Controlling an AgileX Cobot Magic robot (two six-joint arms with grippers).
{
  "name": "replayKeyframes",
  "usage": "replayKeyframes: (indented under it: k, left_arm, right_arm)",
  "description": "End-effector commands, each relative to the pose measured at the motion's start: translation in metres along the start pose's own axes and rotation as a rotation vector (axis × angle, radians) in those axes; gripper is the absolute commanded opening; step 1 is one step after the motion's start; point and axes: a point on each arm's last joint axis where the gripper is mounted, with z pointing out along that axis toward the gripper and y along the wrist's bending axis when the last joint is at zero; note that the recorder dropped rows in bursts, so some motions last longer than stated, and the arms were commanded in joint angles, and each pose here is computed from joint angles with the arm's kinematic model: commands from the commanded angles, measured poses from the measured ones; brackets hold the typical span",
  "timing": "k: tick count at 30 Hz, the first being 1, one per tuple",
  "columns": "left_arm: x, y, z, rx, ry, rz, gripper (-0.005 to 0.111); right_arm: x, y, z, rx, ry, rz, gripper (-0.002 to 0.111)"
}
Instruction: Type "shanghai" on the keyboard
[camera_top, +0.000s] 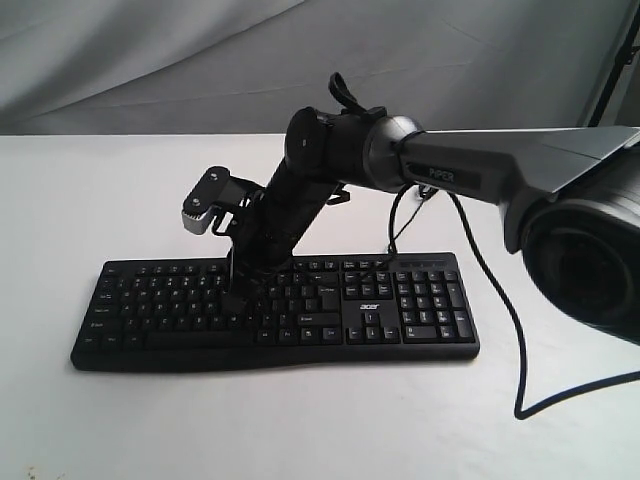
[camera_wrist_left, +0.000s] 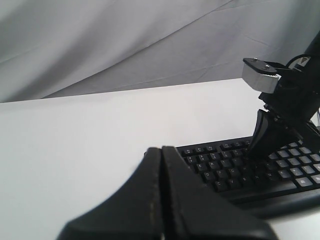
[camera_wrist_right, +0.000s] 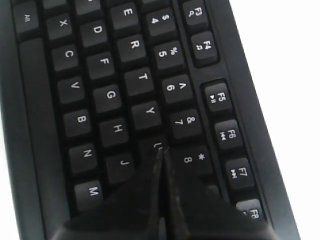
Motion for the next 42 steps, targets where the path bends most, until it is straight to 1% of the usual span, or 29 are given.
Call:
replayKeyframes:
  k: [1, 9, 16, 22, 25, 27, 33, 34, 41, 42]
  left_arm:
    - [0.001, 0.000, 0.000, 0.004, -0.004, -0.001, 0.000]
    - [0.001, 0.000, 0.000, 0.004, -0.004, -0.001, 0.000]
    - [0.001, 0.000, 0.000, 0.004, -0.004, -0.001, 0.000]
    - [0.001, 0.000, 0.000, 0.004, -0.004, -0.001, 0.000]
    - [0.001, 0.000, 0.000, 0.004, -0.004, -0.001, 0.000]
    - [0.001, 0.000, 0.000, 0.004, -0.004, -0.001, 0.000]
    - [0.001, 0.000, 0.000, 0.004, -0.004, -0.001, 0.000]
    - [0.001, 0.000, 0.000, 0.004, -0.004, -0.001, 0.000]
    - [0.001, 0.000, 0.000, 0.004, -0.004, -0.001, 0.000]
    - [0.001, 0.000, 0.000, 0.004, -0.004, -0.001, 0.000]
  right_arm:
    - [0.002, 0.000, -0.001, -0.009, 0.008, 0.002, 0.000]
    - [-0.007, 0.001, -0.020, 0.025, -0.018, -0.023, 0.000]
    - [-0.021, 0.011, -0.061, 0.054, -0.044, -0.069, 0.000]
    - [-0.027, 0.030, -0.101, 0.044, -0.038, -0.070, 0.000]
    - [-0.018, 0.047, -0.116, 0.069, -0.029, -0.075, 0.000]
    - [-0.011, 0.060, -0.129, 0.113, -0.048, -0.087, 0.000]
    - [0.006, 0.111, -0.173, 0.231, -0.213, -0.100, 0.000]
    - [0.012, 0.127, -0.184, 0.289, -0.284, -0.113, 0.000]
    - [0.045, 0.192, -0.218, 0.456, -0.563, -0.178, 0.000]
    - [0.053, 0.207, -0.226, 0.505, -0.653, -0.202, 0.000]
